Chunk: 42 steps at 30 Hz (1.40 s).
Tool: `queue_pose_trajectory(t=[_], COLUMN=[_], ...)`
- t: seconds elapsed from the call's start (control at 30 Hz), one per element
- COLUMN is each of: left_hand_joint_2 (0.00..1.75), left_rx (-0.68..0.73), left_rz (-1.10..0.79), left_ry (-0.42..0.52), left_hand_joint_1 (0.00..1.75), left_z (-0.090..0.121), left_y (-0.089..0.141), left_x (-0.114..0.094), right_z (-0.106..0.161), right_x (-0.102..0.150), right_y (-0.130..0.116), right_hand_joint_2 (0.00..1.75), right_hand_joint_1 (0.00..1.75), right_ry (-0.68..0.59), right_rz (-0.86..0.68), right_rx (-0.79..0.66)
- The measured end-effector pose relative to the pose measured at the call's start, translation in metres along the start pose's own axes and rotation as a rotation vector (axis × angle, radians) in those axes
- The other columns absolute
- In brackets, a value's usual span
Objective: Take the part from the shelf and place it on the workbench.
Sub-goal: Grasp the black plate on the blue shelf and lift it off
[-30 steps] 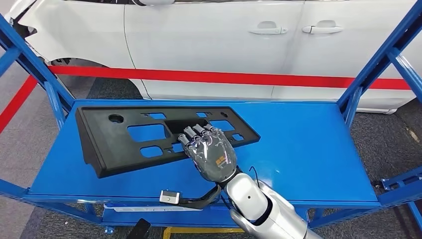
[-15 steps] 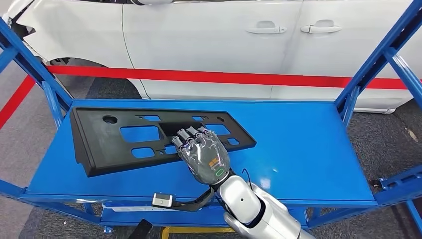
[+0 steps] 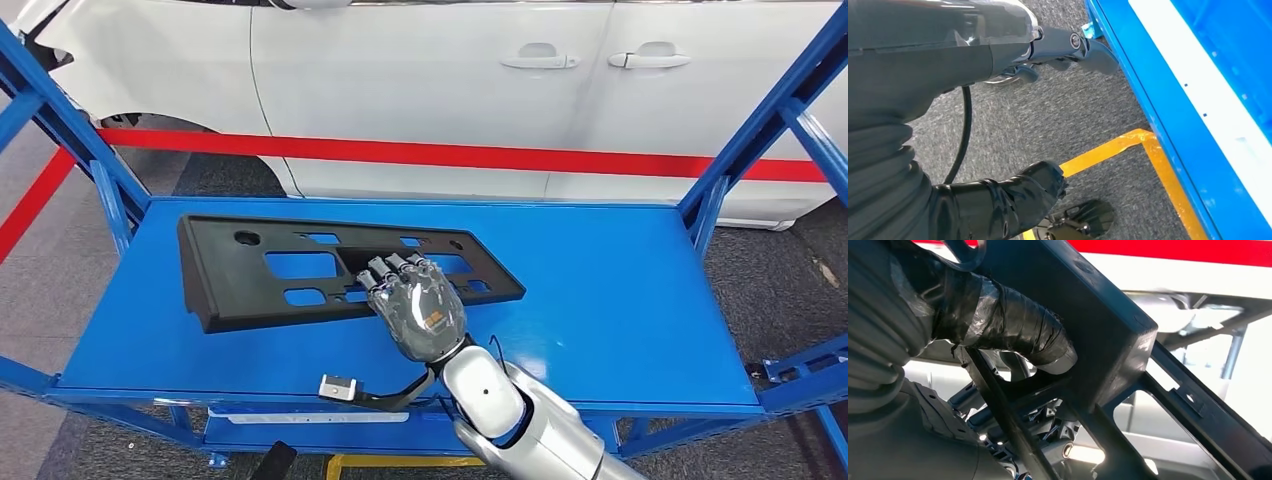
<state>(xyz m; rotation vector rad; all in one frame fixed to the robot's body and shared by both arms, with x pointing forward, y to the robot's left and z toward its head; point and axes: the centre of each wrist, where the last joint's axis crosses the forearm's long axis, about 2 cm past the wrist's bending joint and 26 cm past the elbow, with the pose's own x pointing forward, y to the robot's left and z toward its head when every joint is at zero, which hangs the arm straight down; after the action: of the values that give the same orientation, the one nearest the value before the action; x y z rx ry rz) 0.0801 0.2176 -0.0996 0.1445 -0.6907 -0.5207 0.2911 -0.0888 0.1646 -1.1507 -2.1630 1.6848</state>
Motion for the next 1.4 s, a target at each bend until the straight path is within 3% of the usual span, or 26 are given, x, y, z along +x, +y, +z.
queue_pose_trajectory(t=[0.53,1.4], left_hand_joint_2=[1.75,1.75], left_rx=[0.018,0.018], left_rz=[-0.012,-0.014], left_ry=[0.015,0.005], left_hand_joint_1=[0.0,0.0], left_z=[0.001,0.001], left_y=[-0.001,-0.003], left_x=[-0.001,0.0], right_z=[0.002,-0.005], right_x=[-0.021,-0.038], right_y=[0.0,-0.008], right_hand_joint_2=[1.75,1.75], right_hand_joint_1=[1.75,1.75], right_ry=[0.086,0.058], right_rz=[0.015,0.071], right_rx=[-0.019,-0.039])
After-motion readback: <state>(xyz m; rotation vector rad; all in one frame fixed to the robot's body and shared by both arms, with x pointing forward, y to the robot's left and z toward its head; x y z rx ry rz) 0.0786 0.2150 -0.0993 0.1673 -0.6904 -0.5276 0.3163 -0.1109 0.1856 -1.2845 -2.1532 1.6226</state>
